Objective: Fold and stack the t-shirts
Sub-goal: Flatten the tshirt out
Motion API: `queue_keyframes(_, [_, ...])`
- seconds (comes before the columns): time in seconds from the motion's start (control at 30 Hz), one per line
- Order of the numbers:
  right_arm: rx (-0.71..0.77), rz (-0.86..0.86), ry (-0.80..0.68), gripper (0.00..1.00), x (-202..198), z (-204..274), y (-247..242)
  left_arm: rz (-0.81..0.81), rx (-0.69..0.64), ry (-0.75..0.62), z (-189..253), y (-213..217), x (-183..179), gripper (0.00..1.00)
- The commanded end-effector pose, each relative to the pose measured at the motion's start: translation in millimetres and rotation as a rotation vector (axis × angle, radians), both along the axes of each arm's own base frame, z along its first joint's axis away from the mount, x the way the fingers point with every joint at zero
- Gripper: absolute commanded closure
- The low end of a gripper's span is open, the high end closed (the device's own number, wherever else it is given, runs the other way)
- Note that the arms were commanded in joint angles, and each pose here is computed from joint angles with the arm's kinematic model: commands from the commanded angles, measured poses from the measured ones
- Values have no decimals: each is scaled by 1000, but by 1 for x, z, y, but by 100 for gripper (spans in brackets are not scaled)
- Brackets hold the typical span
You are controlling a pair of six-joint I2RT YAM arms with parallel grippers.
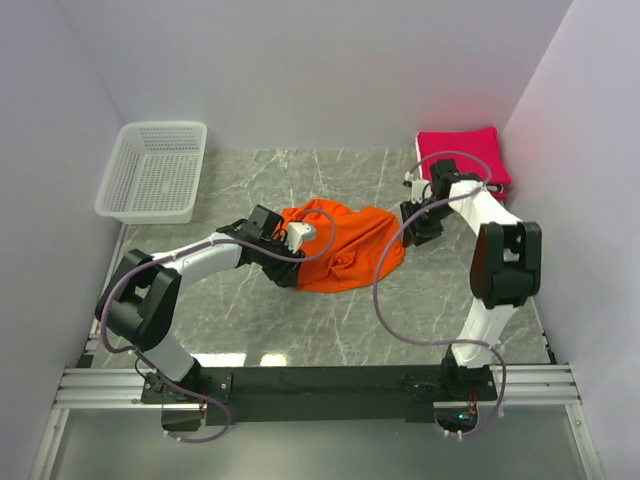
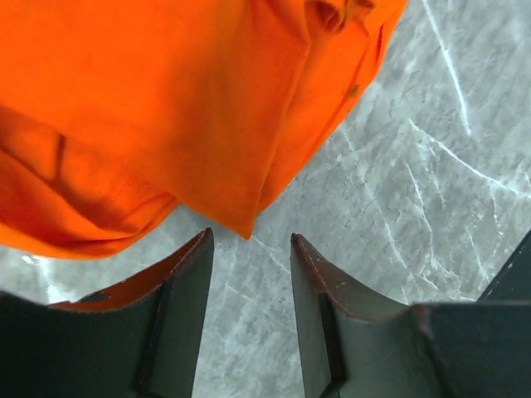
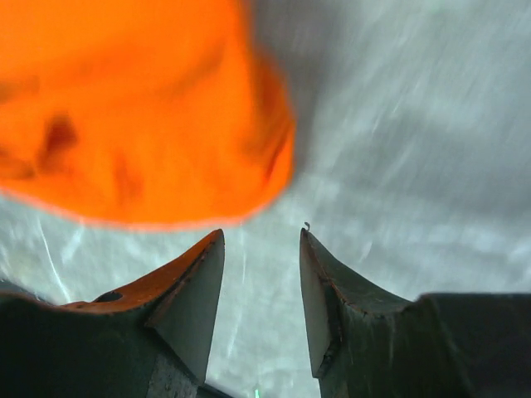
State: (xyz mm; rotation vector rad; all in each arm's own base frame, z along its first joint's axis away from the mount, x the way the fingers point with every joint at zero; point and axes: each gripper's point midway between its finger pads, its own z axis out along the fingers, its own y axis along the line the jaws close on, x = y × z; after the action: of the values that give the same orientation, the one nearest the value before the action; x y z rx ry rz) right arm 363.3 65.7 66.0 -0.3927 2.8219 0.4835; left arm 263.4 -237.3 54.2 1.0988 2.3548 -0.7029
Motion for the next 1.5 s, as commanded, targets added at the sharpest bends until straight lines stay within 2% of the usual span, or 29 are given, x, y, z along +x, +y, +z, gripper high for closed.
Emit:
queue_keyframes(0.0, [-32,139,-85,52,-32,33,9,30,5,6,-9,-5,4,52])
queue_keyframes(0.2, [-32,353,-163,52,-72,23,69,61,-28,94,-18,-14,-1,57])
queue_keyframes(0.4, [-96,517,-279,47,-79,4,123,99,-66,206,-22,-10,5,76])
queue_keyframes(0.47, [-144,561,-330,45,-79,-4,137,117,-106,271,-21,-5,8,79])
queue_keyframes(0.57, [-217,586,-366,42,-77,-19,146,140,-143,322,-19,3,12,78])
queue_keyframes(0.7, [-274,599,-380,42,-74,-36,155,146,-170,358,-17,5,11,65])
queue_keyframes(0.77, [-301,587,-370,54,-72,-44,153,155,-178,367,-17,4,10,62])
queue_keyframes(0.8, [-307,582,-371,67,-70,-44,152,157,-186,371,-16,3,10,61])
queue_keyframes(0.87, [-321,570,-379,84,-69,-39,150,148,-195,380,-17,1,7,59])
queue_keyframes(0.9, [-320,566,-385,99,-68,-35,149,183,-207,402,-15,-2,8,58])
queue_keyframes(1.03, [-277,565,-412,100,-76,-1,149,249,-201,409,-27,-2,13,57])
queue_keyframes(1.1, [-240,559,-466,100,-75,27,151,284,-194,423,-32,-3,18,64])
queue_keyframes(1.17, [-202,538,-510,100,-75,51,145,288,-188,436,-33,-5,24,74])
queue_keyframes(1.2, [-183,539,-515,100,-75,60,142,278,-194,416,-28,-6,32,90])
queue_keyframes(1.27, [-172,475,-548,100,-64,79,121,290,-205,397,-20,1,39,99])
queue_keyframes(1.43, [-112,410,-622,100,-51,129,87,314,-238,262,27,35,72,99])
queue_keyframes(1.47, [-107,408,-636,100,-50,136,85,302,-198,215,29,43,76,99])
